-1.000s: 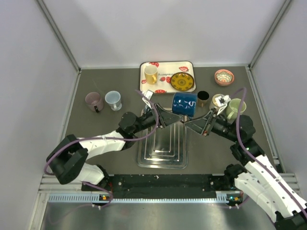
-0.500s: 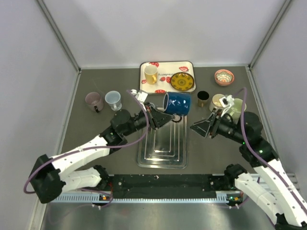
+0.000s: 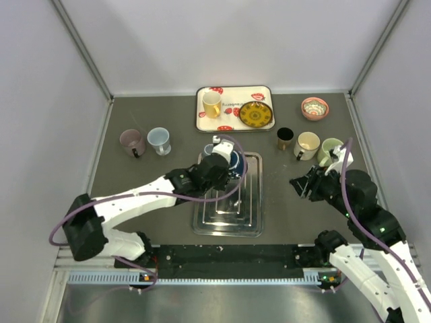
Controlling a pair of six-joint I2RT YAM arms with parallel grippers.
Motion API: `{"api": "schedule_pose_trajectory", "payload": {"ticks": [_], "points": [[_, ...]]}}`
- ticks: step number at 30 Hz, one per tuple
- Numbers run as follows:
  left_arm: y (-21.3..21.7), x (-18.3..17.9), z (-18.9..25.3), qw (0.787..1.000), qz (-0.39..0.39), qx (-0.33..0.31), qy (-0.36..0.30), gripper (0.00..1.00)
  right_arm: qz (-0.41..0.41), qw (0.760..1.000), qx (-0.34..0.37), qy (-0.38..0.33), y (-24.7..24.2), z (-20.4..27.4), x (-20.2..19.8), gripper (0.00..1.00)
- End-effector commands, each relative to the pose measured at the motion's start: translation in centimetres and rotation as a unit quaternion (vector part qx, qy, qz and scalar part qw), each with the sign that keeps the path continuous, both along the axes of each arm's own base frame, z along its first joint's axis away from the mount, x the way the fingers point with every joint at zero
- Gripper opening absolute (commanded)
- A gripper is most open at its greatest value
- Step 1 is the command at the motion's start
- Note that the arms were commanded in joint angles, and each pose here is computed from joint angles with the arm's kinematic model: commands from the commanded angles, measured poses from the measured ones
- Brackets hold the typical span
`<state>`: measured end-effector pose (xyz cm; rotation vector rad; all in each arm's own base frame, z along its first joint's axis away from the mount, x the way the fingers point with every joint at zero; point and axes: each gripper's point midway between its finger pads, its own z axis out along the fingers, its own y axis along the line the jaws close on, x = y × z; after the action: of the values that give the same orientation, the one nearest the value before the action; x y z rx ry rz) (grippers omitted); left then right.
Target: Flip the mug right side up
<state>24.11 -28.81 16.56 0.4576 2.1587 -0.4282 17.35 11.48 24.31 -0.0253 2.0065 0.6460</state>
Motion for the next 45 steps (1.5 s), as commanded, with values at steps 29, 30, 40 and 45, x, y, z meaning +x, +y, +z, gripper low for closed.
{"api": "schedule_pose_trajectory", "payload": {"ticks": [29,30,40,45], "points": [[-3.0,7.8,-7.6,0.987,0.121,0.092,0.047,0.00,-0.017,1.000,-0.012,0.004,-0.7,-1.2,0.0,0.50],[-3.0,7.9,-7.8,0.987,0.124,0.088,0.050,0.00,-0.017,1.000,-0.013,0.005,-0.7,-1.3,0.0,0.50],[-2.3,9.1,-9.3,0.984,0.136,0.091,0.070,0.00,-0.016,1.000,-0.012,0.009,-0.7,-1.4,0.0,0.50],[-2.5,8.6,-8.9,0.985,0.124,0.087,0.078,0.29,-0.017,1.000,-0.011,0.011,-0.7,-1.4,0.0,0.50]]}}
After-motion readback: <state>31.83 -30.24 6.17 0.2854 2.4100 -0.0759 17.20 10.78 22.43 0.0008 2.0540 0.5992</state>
